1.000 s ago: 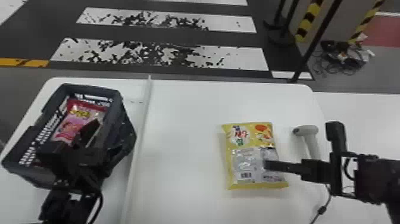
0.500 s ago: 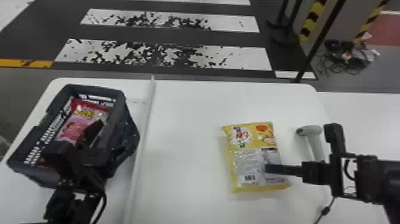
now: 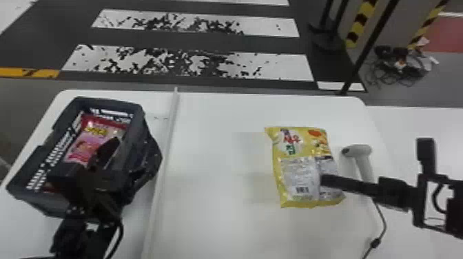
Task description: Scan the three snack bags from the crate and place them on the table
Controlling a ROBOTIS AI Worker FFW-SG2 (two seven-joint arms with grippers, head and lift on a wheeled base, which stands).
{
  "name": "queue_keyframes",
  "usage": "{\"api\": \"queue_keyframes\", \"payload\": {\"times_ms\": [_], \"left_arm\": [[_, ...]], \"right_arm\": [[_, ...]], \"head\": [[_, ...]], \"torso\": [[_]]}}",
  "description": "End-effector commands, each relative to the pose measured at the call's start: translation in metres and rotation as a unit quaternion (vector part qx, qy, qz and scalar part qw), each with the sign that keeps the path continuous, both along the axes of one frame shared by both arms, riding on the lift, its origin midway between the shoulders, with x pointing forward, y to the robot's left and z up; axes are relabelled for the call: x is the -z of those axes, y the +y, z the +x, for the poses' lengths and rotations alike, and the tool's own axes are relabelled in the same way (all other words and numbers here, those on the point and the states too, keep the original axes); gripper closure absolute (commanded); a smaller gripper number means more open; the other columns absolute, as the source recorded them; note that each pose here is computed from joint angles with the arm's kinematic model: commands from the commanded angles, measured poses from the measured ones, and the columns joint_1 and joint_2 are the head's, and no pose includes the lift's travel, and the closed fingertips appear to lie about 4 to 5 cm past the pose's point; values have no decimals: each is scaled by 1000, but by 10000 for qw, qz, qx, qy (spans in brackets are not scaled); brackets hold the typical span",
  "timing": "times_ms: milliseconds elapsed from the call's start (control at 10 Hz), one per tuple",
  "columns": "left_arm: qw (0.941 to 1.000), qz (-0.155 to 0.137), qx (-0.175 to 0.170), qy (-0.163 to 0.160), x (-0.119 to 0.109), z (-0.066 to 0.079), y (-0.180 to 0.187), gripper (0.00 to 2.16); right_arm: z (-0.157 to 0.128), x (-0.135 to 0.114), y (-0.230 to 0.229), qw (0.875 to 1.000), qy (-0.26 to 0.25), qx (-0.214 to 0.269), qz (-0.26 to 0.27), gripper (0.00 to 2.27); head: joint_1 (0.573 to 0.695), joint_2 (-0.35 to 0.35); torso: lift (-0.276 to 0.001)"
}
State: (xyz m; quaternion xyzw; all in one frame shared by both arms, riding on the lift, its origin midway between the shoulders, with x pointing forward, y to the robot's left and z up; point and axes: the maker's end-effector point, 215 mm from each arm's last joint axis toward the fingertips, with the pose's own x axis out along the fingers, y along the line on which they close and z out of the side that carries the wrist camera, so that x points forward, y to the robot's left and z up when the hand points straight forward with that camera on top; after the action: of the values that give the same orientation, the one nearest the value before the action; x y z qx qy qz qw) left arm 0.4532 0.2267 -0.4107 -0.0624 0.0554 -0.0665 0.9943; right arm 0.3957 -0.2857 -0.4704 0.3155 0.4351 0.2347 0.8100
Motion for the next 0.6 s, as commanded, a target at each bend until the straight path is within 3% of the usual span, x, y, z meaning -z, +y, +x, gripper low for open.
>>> {"api": "queue_keyframes", "payload": {"times_ms": [0, 200, 500], "left_arm": [[10000, -8, 18, -6, -1, 0, -2, 53], [10000, -2, 24, -28, -3, 0, -2, 53], [10000, 4, 29, -44, -5, 0, -2, 53]], "right_arm": [[7, -31, -28, 9983, -218, 424, 333, 2256], [19, -55, -80, 9918, -562, 1106, 290, 2256], [33, -64, -163, 9698, -989, 2230, 72, 2256]], "head": [[695, -77], [695, -119], [695, -230]], "torso": [[-62], [-62], [-62]]}}
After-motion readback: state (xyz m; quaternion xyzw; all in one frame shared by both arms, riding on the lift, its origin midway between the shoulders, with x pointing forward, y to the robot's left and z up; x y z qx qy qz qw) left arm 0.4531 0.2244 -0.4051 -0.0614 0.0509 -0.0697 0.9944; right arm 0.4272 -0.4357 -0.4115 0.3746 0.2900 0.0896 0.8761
